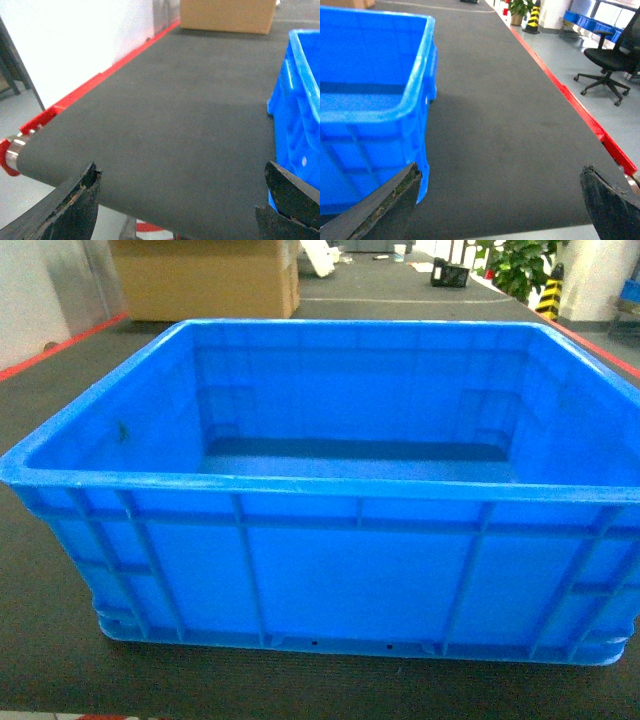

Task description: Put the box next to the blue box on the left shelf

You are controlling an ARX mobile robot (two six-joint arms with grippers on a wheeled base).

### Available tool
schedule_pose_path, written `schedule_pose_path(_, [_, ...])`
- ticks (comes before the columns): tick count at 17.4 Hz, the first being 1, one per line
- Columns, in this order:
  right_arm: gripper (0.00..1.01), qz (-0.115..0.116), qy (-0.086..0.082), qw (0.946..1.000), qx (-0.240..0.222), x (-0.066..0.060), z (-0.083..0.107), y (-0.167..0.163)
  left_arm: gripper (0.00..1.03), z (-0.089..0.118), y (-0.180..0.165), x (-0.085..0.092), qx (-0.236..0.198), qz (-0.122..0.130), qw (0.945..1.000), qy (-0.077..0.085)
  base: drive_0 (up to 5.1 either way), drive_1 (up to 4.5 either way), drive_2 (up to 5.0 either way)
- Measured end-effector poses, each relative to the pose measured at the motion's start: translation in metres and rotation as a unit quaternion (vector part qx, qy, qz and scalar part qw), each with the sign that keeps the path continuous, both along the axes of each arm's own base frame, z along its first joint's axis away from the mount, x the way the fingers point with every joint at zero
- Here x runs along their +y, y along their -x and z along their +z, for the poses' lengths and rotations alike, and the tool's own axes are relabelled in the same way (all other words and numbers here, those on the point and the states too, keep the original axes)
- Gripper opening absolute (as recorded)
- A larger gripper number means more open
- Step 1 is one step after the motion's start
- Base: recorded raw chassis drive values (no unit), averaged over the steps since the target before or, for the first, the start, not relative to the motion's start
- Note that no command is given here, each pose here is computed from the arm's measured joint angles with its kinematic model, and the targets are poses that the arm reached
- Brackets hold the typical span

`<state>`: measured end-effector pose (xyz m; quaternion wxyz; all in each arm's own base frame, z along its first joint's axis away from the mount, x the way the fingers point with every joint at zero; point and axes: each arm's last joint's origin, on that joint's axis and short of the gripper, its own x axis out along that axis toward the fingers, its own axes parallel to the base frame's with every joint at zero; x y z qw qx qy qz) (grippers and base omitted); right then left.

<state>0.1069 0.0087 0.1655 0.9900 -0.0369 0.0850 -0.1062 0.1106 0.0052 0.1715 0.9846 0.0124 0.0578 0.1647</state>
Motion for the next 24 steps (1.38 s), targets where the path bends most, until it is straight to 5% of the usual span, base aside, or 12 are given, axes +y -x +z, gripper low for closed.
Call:
schedule_pose_path(3, [0.98, 0.021, -0.021, 0.9987, -0.041, 0.007, 0.049, -0.029, 0.98, 0.047, -0.038, -0.005, -0.045, -0.042, 0.9981, 0.005, 0.0, 0.00, 0.0])
schedule_pose_path(4, [0.98, 0.026, -0.040, 0.9988, -0.008, 0.009, 0.064, -0.049, 0.98, 0.059, -0.061, -0.006, -0.019, -0.041, 0.9990, 0.005, 0.0, 0.00, 0.0])
schedule_pose_path(6, [0.98, 0.059, -0.089, 0.9911, 0.080, 0.017, 0.081, -0.096, 0.98, 0.067, -0.113, -0.007, 0.081, -0.055, 0.9948, 0.032, 0.0, 0.00, 0.0])
schedule_pose_path(9, [0.98, 0.060, -0.109, 0.9799, 0.156, 0.033, 0.092, -0.167, 0.98, 0.074, -0.187, -0.014, 0.171, -0.074, 0.9800, 0.070, 0.0, 0.00, 0.0])
schedule_pose_path(11, [0.98, 0.048, -0.111, 0.9738, 0.192, 0.037, 0.083, -0.192, 0.98, 0.073, -0.216, -0.026, 0.213, -0.083, 0.9702, 0.079, 0.0, 0.00, 0.0])
schedule_pose_path(14, [0.98, 0.036, -0.125, 0.9631, 0.236, 0.035, 0.065, -0.210, 0.98, 0.068, -0.238, -0.034, 0.262, -0.080, 0.9592, 0.070, 0.0, 0.00, 0.0])
schedule_pose_path(18, [0.98, 0.044, -0.141, 0.9507, 0.273, 0.044, 0.052, -0.216, 0.98, 0.055, -0.249, -0.041, 0.295, -0.087, 0.9484, 0.076, 0.0, 0.00, 0.0])
schedule_pose_path(20, [0.98, 0.047, -0.139, 0.9481, 0.282, 0.048, 0.051, -0.215, 0.98, 0.050, -0.247, -0.048, 0.309, -0.093, 0.9434, 0.076, 0.0, 0.00, 0.0])
schedule_pose_path(22, [0.95, 0.043, -0.137, 0.9476, 0.285, 0.049, 0.050, -0.215, 0.98, 0.039, -0.244, -0.053, 0.338, -0.103, 0.9322, 0.077, 0.0, 0.00, 0.0])
schedule_pose_path(24, [0.77, 0.038, -0.134, 0.9473, 0.288, 0.048, 0.047, -0.216, 0.98, 0.032, -0.241, -0.058, 0.357, -0.106, 0.9251, 0.074, 0.0, 0.00, 0.0])
